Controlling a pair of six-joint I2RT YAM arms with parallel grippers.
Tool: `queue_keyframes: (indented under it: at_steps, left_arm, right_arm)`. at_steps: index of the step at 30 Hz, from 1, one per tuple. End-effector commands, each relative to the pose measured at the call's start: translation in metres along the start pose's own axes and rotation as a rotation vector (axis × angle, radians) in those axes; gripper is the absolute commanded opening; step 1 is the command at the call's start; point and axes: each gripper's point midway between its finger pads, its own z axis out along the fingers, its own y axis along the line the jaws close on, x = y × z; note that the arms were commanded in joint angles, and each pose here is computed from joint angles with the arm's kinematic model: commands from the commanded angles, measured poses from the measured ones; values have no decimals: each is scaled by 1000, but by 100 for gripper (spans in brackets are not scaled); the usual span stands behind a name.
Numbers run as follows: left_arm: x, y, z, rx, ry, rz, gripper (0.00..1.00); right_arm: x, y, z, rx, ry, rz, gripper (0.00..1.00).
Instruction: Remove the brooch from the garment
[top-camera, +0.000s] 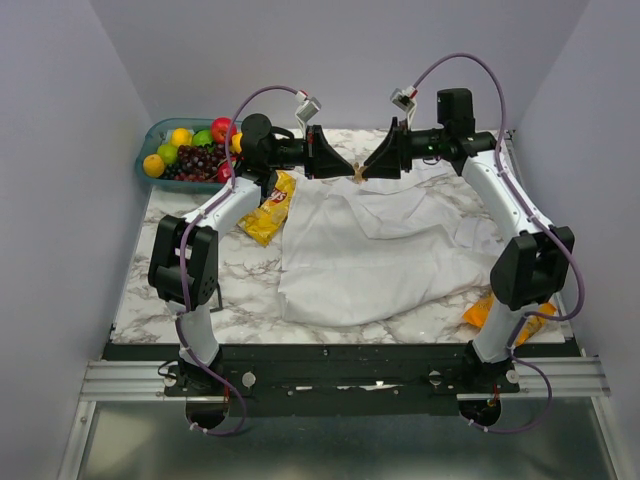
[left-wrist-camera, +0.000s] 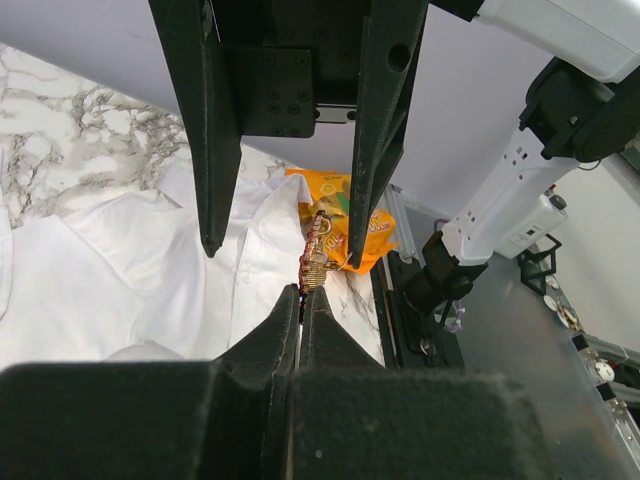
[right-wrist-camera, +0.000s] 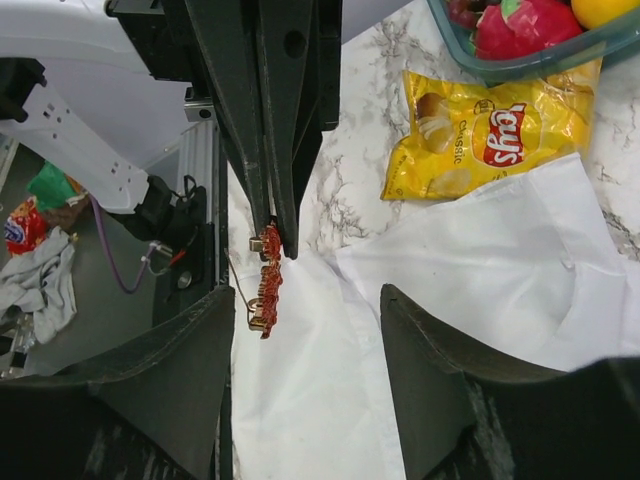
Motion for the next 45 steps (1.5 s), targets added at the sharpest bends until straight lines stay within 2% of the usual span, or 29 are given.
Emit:
queue_keyframes:
  at_steps: [1,29,32,34,35,36,38,41,45]
  left_arm:
    - [-6,-8,3,31,12,41,0]
    - [-5,-3,3,39,31,62,0]
    - [-4,5,2,16,29,57,0]
    - [-3,10,0,-6,35,40,0]
    - [-5,13,0,-16,37,81,0]
    - [0,17,-1,-37,52,42,0]
    - [-1,23,-3,-55,61,82,0]
    - [3,31,-5,-87,76,61,0]
    - [6,39,-8,-128,104,87,0]
  right_arm:
    - [2,-7,7,14,6,2,66]
    - [0,-56,7,221,20,33,60]
    - [-10,-42,6,167,6,-16,66]
    - [-21,-17,2,71,-14,-66,69]
    - [-27,-8,-1,45,-23,-92,72]
    - [-32,1,-5,11,-33,-105,73]
    - [-42,14,-12,13,-49,-147,77]
    - [-47,19,-20,65,-56,-195,79]
    - [-37,0,-29,185,-28,-210,80]
